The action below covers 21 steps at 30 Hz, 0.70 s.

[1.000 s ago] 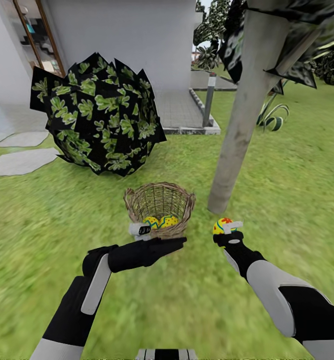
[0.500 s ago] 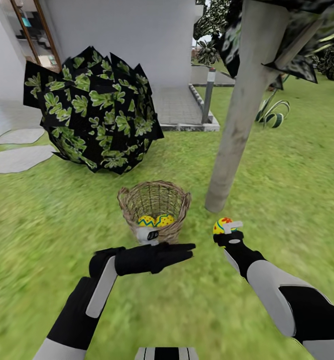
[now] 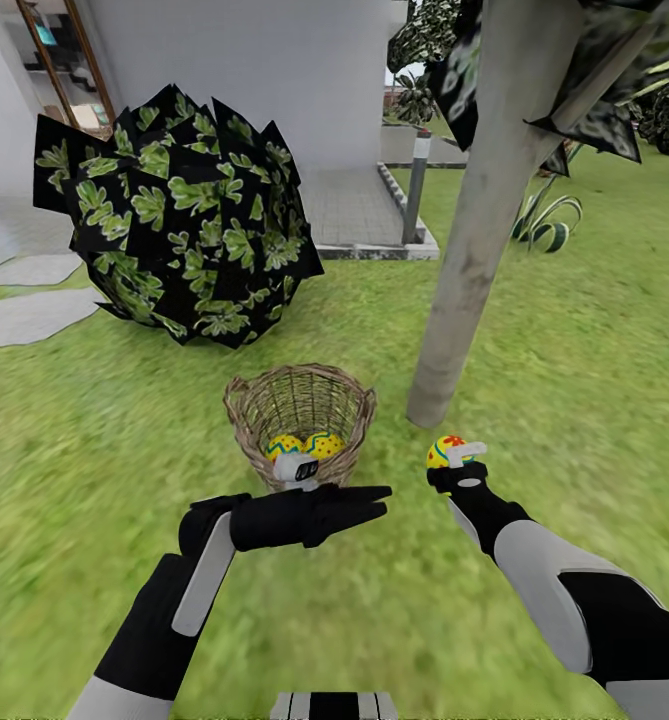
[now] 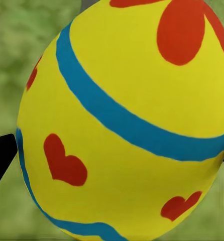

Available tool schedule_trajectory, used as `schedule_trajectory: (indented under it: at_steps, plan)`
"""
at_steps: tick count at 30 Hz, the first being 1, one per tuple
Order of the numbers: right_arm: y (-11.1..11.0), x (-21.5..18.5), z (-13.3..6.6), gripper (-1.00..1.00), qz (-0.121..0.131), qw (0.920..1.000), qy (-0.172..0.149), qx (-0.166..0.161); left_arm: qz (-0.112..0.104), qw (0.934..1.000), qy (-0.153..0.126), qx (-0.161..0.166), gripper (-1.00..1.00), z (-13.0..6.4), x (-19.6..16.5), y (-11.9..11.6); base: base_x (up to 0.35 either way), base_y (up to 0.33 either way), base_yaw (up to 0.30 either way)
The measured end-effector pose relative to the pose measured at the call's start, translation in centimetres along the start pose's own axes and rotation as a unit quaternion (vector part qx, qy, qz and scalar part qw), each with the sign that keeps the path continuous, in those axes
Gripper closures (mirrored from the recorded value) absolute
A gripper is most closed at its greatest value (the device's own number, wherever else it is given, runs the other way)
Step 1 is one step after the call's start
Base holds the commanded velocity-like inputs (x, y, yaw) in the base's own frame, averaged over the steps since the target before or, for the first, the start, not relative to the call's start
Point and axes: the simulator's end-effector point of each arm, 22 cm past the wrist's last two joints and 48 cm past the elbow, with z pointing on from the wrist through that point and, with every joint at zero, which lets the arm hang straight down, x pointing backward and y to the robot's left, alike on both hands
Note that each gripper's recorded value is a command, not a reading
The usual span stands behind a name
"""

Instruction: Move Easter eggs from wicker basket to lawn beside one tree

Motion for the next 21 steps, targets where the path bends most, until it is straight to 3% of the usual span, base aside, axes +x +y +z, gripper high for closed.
schedule_trajectory:
  at_steps: [4,10,21]
  plan:
    - [0.6,1.2,0.5,1.00,-0.005,0.9999,0.013,-0.001,-0.005,1.0000,-0.003,0.000,-1.00,-0.2,0.2,0.7,0.000,0.000,0.000]
    - [-0.2,2.8,1.3,1.00,-0.022,0.9983,0.047,0.026,-0.016,0.9998,-0.006,-0.002,-1.00,-0.5,0.5,1.7,0.000,0.000,0.000]
    - [1.0,3.6,2.8,1.00,-0.018,0.9993,0.028,0.019,-0.039,0.9992,-0.013,-0.005,-1.00,-1.1,1.1,3.7,0.000,0.000,0.000]
